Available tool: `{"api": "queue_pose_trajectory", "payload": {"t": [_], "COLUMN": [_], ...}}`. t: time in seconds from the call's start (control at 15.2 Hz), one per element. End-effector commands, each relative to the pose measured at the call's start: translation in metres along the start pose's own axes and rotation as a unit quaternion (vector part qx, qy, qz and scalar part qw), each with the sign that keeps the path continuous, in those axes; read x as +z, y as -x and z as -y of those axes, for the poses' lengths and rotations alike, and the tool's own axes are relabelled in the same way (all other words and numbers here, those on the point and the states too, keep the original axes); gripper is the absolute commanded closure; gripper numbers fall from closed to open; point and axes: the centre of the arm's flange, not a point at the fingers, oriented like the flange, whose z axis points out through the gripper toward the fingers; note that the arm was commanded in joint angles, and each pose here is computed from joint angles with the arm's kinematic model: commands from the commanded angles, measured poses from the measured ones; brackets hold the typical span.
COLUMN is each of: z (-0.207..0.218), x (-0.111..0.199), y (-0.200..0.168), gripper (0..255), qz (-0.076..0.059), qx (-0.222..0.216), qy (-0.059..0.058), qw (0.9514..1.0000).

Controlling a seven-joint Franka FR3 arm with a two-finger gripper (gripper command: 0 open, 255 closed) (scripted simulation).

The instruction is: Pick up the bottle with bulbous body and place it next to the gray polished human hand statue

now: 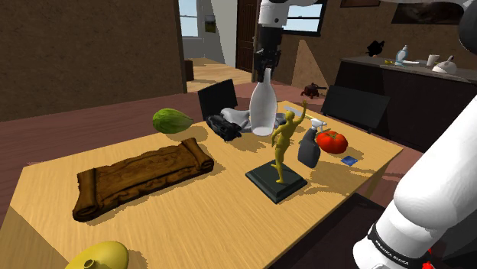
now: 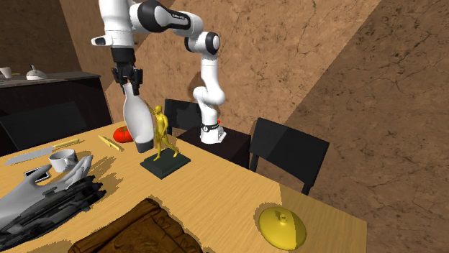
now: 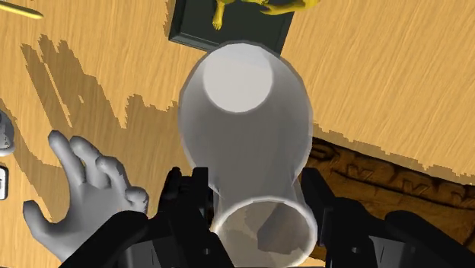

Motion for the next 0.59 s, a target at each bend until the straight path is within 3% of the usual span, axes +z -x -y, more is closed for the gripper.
{"api": "queue_pose_trajectory", "payload": {"t": [0.0, 0.53], "z": [-0.026, -0.132], "x": [-0.001, -0.002], "y": [-0.002, -0.005], "gripper": [255, 255], "qz": [0.000, 0.000], "qx": [-0.001, -0.001], "qy": [0.000, 0.000], "qw": [1.0000, 1.0000]}}
